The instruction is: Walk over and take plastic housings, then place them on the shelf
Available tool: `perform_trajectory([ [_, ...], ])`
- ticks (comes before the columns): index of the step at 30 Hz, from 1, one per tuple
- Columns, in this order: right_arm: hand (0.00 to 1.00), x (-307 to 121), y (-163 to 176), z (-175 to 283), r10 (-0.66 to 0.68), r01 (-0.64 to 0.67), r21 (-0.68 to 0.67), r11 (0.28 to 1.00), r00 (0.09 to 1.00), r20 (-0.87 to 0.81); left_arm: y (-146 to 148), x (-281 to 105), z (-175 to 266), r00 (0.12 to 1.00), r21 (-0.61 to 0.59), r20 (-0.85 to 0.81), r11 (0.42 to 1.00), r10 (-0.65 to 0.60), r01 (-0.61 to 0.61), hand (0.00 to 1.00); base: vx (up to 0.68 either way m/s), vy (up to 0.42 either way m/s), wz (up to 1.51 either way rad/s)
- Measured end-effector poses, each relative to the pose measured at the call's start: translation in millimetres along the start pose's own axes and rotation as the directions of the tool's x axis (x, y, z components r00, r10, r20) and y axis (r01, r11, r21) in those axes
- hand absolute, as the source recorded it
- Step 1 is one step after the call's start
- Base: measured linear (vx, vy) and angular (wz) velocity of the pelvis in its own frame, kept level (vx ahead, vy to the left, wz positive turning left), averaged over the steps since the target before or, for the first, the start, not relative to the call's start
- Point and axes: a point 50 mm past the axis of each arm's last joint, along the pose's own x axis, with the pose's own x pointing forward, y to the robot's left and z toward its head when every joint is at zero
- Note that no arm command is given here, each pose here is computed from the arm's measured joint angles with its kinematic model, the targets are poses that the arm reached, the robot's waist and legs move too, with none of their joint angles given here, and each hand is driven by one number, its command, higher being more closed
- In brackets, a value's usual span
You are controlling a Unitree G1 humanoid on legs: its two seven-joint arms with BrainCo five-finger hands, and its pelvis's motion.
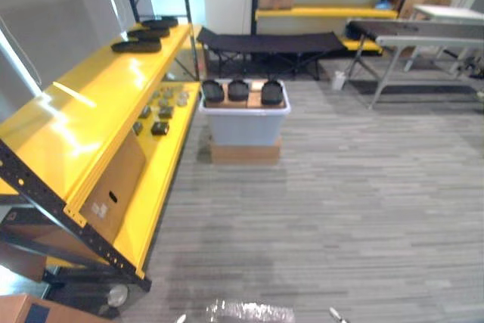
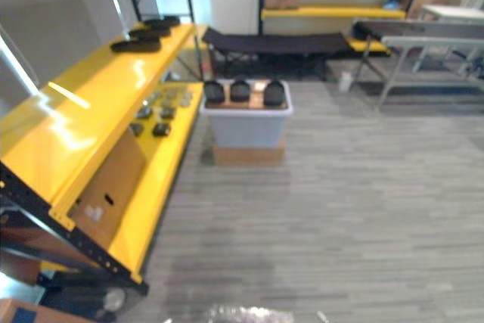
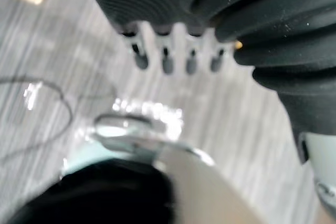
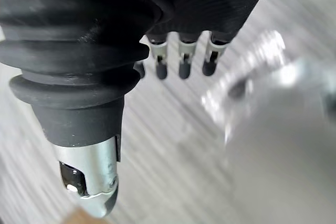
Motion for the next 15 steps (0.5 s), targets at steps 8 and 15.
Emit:
perform_trajectory([
  [8, 0.00, 0.4, -1.5, -4.0, -0.014, 0.014, 0.076, 0.997, 1.000, -0.008, -1.9, 1.3, 0.0, 1.000, 0.008, -0.016, 1.000, -0.008, 0.008, 0.00, 0.12, 0.051, 0.03],
  [15, 0.00, 3.9, 10.7, -0.4, 0.025, -0.023, 0.116, 0.993, 1.000, -0.013, -0.5, 2.2, 6.4, 1.000, 0.011, -0.012, 1.000, 0.000, 0.000, 0.00, 0.05, 0.011, -0.02],
])
